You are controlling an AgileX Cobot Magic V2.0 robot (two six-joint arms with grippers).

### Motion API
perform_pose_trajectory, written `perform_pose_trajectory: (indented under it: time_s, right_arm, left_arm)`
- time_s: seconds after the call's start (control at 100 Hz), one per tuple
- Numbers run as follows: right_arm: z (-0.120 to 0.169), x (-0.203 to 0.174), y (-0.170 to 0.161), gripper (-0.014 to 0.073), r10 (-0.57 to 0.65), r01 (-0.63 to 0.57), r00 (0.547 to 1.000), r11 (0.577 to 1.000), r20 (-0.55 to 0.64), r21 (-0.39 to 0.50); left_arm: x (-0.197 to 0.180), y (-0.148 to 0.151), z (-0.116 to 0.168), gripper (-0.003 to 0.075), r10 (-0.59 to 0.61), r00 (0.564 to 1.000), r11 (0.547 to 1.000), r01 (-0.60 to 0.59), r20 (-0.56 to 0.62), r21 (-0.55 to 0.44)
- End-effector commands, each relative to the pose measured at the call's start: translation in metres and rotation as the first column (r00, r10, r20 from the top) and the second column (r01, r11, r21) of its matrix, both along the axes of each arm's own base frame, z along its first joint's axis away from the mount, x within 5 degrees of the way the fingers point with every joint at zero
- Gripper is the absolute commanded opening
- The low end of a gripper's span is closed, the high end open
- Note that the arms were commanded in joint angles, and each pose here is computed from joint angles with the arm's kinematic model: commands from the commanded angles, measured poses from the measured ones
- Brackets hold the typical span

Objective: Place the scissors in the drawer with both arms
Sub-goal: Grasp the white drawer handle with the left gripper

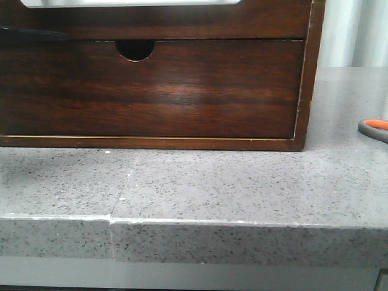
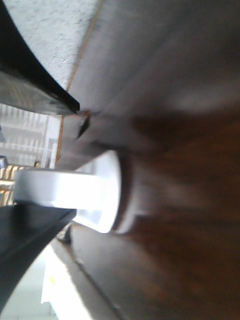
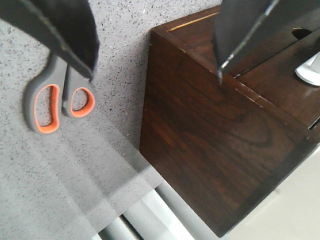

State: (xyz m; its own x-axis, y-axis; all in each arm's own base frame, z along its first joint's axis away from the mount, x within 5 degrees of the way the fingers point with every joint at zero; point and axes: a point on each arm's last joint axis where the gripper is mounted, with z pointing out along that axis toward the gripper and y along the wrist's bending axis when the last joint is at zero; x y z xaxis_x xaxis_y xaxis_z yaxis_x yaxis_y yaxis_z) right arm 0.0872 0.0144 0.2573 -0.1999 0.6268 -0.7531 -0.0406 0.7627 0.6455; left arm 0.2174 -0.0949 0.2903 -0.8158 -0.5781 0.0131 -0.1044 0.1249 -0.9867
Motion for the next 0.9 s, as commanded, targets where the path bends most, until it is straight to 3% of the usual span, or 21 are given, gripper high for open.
perform_pose_trajectory:
  time_s: [0.0, 0.09, 0.24, 0.56, 0.89]
  right_arm:
    - [0.014, 0.003, -0.004, 0.0437, -0.046, 0.046, 0.997, 0.999, 0.061, 0.009]
    - [0.014, 0.003, -0.004, 0.0437, -0.046, 0.046, 0.997, 0.999, 0.061, 0.009]
    - [0.014, 0.003, -0.004, 0.0437, -0.045, 0.044, 0.997, 0.999, 0.060, 0.009]
    - [0.013, 0.003, -0.003, 0.0437, -0.035, 0.034, 0.998, 0.999, 0.046, 0.007]
    - [0.013, 0.003, -0.003, 0.0437, -0.033, 0.033, 0.998, 0.999, 0.044, 0.007]
  left_arm:
    - [0.004, 0.000, 0.019, 0.0342, 0.019, 0.998, 0.998, -0.015, 0.058, -0.065]
    - [0.004, 0.001, 0.018, 0.0256, 0.026, 0.998, 0.999, -0.023, 0.057, -0.045]
    - [0.004, 0.001, 0.017, -0.0022, 0.018, 0.998, 1.000, -0.016, 0.060, -0.024]
    - [-0.004, -0.014, 0.018, -0.0020, -0.042, 0.997, 0.999, 0.043, 0.066, -0.019]
    - [-0.032, -0.021, 0.043, -0.0020, -0.031, 0.992, 0.998, 0.036, 0.123, -0.041]
